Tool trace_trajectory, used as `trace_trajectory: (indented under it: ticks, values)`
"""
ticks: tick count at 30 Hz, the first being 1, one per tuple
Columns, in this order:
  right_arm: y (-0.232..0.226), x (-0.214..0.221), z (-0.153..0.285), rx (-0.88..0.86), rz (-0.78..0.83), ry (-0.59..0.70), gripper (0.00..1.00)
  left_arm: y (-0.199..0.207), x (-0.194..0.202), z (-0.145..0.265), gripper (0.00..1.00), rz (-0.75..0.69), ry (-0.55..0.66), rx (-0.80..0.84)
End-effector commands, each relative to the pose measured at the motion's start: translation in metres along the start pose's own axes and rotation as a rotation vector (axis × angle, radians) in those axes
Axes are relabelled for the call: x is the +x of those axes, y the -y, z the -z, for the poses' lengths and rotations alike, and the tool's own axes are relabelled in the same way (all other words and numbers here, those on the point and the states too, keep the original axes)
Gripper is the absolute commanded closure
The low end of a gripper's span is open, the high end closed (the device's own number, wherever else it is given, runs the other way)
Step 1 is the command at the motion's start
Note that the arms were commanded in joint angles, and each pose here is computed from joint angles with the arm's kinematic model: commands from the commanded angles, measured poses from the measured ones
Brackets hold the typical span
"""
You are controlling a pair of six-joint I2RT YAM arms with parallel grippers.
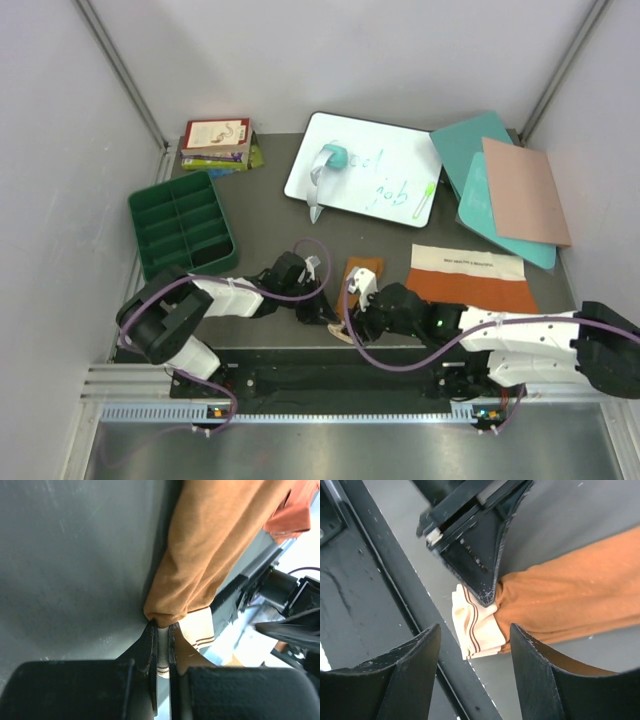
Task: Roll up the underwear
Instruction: Roll the underwear to the corner of the board.
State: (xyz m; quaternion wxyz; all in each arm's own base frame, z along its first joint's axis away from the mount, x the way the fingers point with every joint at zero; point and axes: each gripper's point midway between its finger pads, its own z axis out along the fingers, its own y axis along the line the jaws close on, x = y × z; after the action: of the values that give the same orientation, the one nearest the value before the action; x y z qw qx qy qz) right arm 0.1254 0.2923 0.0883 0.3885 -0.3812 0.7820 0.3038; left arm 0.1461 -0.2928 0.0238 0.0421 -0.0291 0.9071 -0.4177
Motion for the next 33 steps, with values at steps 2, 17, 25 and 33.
trace_trajectory:
  ticks: [2, 17, 25, 33]
  values:
    - [-0.024, -0.025, -0.017, -0.01, 0.067, 0.043, 0.42, -0.021, 0.027, 0.007, 1.0, 0.095, -0.173, -0.066]
    - [-0.042, -0.002, -0.038, 0.018, 0.091, -0.082, 0.41, -0.025, 0.016, 0.013, 1.0, 0.17, -0.187, -0.061]
    - [-0.046, 0.023, -0.044, 0.078, 0.154, -0.184, 0.41, -0.023, 0.013, 0.014, 1.0, 0.18, -0.194, -0.047]
    - [-0.03, 0.038, -0.053, 0.183, 0.167, -0.239, 0.42, -0.021, 0.013, 0.016, 1.0, 0.185, -0.196, -0.036]
